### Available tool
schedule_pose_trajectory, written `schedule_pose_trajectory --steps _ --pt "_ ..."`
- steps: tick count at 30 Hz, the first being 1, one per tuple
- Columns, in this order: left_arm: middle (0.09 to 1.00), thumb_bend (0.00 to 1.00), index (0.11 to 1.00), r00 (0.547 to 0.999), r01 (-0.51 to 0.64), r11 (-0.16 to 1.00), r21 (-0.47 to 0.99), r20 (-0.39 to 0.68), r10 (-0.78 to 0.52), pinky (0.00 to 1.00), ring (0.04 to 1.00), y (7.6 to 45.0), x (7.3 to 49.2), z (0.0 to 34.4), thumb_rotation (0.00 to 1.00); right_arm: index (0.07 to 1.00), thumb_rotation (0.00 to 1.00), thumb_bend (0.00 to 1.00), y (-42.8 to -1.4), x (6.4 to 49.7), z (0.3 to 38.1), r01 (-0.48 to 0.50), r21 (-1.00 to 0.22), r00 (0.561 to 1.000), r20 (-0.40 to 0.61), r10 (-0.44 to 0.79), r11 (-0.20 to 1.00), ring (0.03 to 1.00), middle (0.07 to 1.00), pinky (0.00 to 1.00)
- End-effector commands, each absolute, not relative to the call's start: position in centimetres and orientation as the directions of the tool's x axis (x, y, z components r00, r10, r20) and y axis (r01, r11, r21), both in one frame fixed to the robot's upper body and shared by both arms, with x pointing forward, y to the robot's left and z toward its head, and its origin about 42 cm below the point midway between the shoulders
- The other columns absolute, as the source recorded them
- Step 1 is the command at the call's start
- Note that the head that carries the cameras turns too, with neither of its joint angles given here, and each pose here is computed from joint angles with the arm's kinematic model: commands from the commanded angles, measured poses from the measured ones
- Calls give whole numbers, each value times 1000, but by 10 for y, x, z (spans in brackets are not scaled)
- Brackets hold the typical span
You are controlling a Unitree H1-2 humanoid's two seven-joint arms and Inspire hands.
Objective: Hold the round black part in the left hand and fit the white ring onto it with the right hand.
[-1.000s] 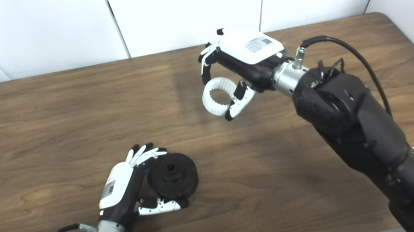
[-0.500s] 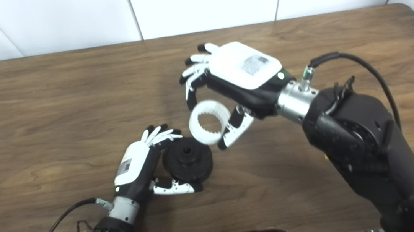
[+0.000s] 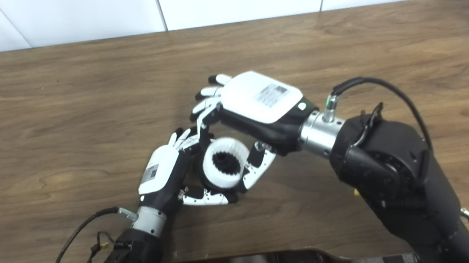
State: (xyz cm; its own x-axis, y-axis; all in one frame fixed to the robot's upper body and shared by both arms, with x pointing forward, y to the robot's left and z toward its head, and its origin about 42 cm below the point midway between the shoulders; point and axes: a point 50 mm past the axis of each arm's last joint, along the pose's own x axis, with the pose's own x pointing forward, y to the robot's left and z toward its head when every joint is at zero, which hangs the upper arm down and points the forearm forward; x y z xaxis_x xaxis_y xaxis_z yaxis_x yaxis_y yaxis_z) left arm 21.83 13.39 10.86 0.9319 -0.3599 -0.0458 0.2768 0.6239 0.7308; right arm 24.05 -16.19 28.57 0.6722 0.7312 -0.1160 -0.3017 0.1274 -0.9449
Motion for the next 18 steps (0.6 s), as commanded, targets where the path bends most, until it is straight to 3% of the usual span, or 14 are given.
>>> schedule_pose_trajectory --steps 1,18 --pt "843 519 486 919 324 616 718 -84 -386 1000 962 126 216 107 63 483 138 525 -160 241 293 -240 -962 668 -69 741 127 919 819 1000" --pt "834 519 486 917 318 614 722 -71 -392 1000 948 124 214 108 64 484 137 525 -154 252 265 -242 -963 675 -78 734 120 921 827 1000"
